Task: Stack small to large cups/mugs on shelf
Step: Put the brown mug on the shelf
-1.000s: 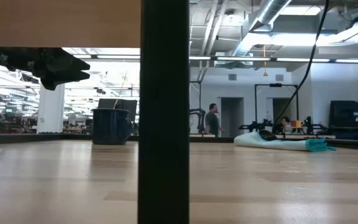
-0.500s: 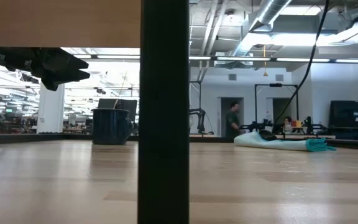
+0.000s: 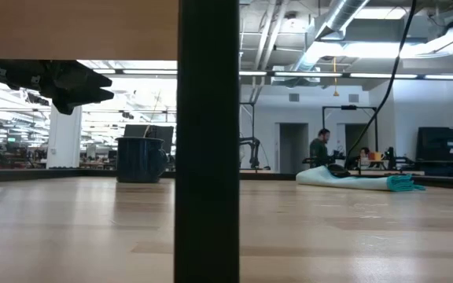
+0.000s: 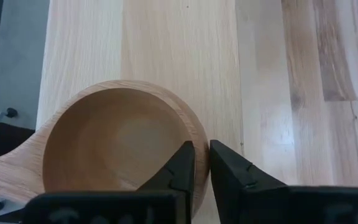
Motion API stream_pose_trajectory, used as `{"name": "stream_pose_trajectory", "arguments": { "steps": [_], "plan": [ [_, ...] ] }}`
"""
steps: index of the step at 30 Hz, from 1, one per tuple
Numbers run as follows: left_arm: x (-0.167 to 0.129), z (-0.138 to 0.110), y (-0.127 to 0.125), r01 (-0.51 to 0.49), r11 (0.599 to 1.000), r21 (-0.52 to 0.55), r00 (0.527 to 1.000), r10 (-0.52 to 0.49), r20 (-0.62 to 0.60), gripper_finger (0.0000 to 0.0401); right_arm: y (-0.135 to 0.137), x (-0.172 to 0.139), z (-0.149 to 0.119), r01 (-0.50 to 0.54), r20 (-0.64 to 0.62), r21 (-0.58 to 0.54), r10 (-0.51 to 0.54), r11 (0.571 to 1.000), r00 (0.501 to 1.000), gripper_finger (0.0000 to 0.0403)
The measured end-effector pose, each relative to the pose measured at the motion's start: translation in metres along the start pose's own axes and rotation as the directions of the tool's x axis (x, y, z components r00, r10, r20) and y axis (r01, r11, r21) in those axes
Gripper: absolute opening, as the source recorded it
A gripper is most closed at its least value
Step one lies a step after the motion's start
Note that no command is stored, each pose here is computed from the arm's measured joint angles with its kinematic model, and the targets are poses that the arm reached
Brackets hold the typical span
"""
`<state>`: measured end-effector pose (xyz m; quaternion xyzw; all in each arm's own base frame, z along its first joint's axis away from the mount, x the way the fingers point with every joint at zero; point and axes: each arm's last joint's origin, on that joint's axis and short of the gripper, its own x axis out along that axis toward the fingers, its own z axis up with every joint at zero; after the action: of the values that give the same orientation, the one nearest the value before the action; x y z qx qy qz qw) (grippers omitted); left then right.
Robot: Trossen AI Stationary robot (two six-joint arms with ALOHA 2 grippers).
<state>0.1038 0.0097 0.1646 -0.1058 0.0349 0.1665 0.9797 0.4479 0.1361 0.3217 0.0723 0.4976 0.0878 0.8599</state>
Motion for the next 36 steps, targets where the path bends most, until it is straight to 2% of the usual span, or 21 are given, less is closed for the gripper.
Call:
{"name": "stream_pose_trajectory", "arguments": {
  "steps": [7,11,15,26,36],
  "plan": [
    [0.0,0.0001,0.0,0.001,1.0,0.0,1.0,-0.001,0.0,0.0209,-0.0002,0.0,0.0002,0.001,0.002,0.0,-0.001,1.0,1.0,0.006],
    [0.0,-0.0003,-0.0011,0.04,0.999,-0.001,0.999,-0.04,-0.01,0.0209,0.0001,0.0002,0.0011,-0.002,0.011,-0.006,0.003,1.0,1.0,0.0063],
    [-0.0001,-0.0005,-0.0021,0.074,0.997,-0.001,0.997,-0.074,-0.017,0.0209,0.0004,0.0003,0.0017,-0.009,0.016,-0.007,0.009,1.0,1.0,0.0081],
    [-0.0001,-0.0004,-0.0022,0.075,0.997,-0.012,0.997,-0.076,-0.017,0.0209,-0.0035,0.0,-0.0004,0.002,-0.014,0.014,-0.002,1.0,1.0,0.0138],
    [-0.0001,-0.0003,-0.0022,0.076,0.997,-0.019,0.997,-0.076,-0.016,0.0209,-0.0061,-0.0005,-0.0027,0.013,-0.043,0.023,-0.012,1.0,0.999,0.0159]
  ]
}}
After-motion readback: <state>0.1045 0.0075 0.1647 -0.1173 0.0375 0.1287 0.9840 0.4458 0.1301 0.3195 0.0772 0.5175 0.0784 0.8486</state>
